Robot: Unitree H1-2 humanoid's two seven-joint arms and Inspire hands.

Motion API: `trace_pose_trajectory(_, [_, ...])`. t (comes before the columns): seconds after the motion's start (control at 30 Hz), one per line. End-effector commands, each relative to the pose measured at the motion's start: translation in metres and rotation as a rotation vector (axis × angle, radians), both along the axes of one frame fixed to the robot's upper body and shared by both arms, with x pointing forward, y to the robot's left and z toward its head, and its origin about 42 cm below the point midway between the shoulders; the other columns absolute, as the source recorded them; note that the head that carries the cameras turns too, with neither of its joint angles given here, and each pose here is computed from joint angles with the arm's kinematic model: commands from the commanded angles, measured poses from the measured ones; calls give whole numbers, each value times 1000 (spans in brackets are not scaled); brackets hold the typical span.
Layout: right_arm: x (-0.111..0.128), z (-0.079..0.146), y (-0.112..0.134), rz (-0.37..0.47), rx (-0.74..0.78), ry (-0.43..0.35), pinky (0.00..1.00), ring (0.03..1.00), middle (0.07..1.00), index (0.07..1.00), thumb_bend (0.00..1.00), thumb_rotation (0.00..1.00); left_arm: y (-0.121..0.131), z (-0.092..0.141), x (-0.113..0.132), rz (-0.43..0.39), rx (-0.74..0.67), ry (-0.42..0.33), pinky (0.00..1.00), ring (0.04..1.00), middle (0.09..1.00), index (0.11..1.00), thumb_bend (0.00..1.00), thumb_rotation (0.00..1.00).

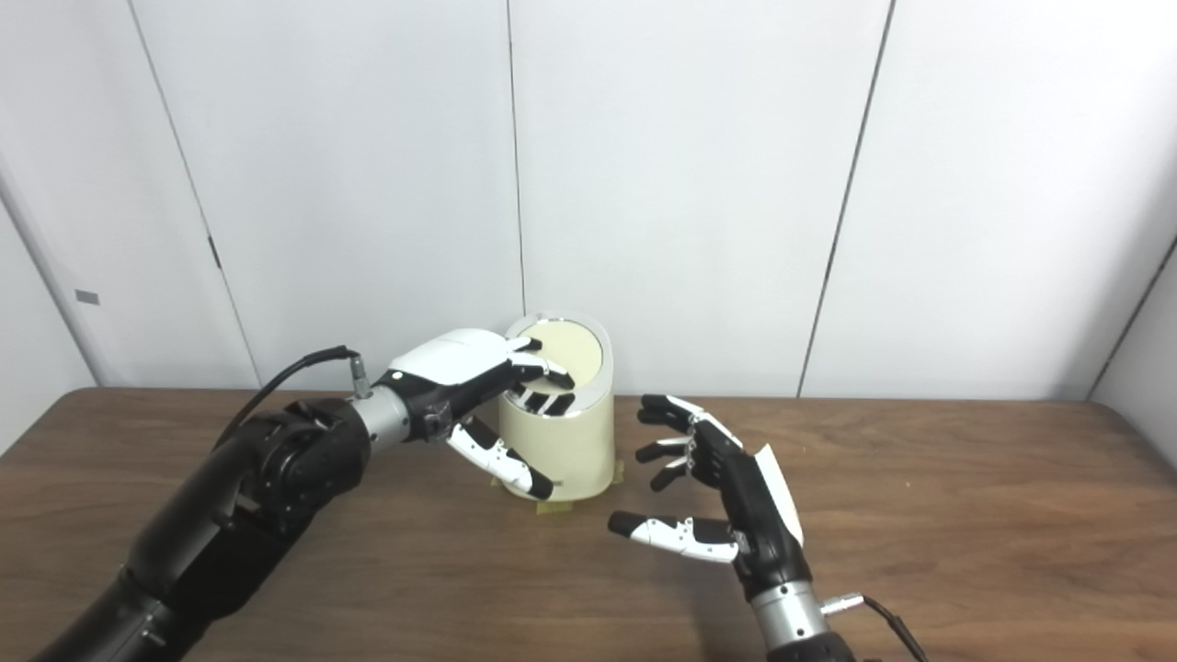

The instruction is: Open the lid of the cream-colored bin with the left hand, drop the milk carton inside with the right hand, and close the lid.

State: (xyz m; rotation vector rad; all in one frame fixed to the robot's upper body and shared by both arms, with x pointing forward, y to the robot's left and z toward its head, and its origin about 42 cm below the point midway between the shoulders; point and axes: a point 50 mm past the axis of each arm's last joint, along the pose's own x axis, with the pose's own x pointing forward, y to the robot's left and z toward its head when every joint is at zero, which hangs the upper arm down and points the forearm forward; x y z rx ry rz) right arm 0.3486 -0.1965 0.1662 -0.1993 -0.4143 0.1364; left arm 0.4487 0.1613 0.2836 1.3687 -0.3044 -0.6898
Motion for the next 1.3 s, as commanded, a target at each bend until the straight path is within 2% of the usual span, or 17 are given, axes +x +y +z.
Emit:
trace_pose_trajectory(0.0, [8, 21, 4, -1, 18, -80, 440, 623, 769, 761, 651, 209, 14, -38, 0, 52, 105, 167, 1000, 1000, 876, 863, 960, 437])
trace_pose_trajectory(0.1, [8, 21, 4, 1, 16, -83, 436, 620, 770, 763, 642, 195, 16, -33, -3, 44, 64, 106, 1000, 1000, 876, 879, 956, 438])
trace_pose_trajectory(0.2, [9, 20, 4, -2, 7, -91, 433, 614, 766, 760, 641, 197, 18, -26, -8, 37, 6, -7, 1000, 1000, 879, 894, 919, 435])
trace_pose_trajectory(0.43, [9, 20, 4, -8, 8, -88, 433, 619, 765, 756, 640, 193, 29, -7, -18, 77, -190, -247, 1000, 1000, 930, 938, 799, 374])
trace_pose_trajectory(0.6, [9, 19, 3, -9, 7, -84, 432, 617, 765, 755, 640, 183, 40, -3, -24, 121, -292, -335, 1000, 1000, 948, 967, 727, 359])
trace_pose_trajectory(0.73, [9, 18, 3, -10, 9, -81, 436, 621, 766, 754, 642, 175, 48, -3, -31, 150, -362, -347, 1000, 1000, 940, 957, 693, 350])
trace_pose_trajectory(0.87, [9, 18, 2, -9, 4, -81, 431, 618, 768, 755, 643, 180, 55, -8, -39, 165, -412, -344, 957, 1000, 924, 937, 690, 333])
trace_pose_trajectory(1.07, [9, 18, 1, -10, 3, -78, 432, 615, 763, 753, 650, 186, 68, -25, -47, 213, -533, -305, 886, 961, 904, 917, 695, 333])
trace_pose_trajectory(1.1, [8, 19, 1, -8, 7, -77, 434, 615, 763, 753, 651, 185, 71, -29, -50, 221, -571, -293, 877, 952, 901, 913, 698, 328])
trace_pose_trajectory(1.17, [8, 19, 2, -7, 11, -79, 437, 616, 764, 753, 647, 172, 77, -36, -56, 239, -675, -260, 796, 905, 896, 896, 698, 288])
trace_pose_trajectory(1.27, [9, 20, 1, -8, 17, -82, 438, 618, 763, 750, 650, 160, 85, -49, -70, 269, -893, -170, 718, 831, 867, 853, 706, 231])
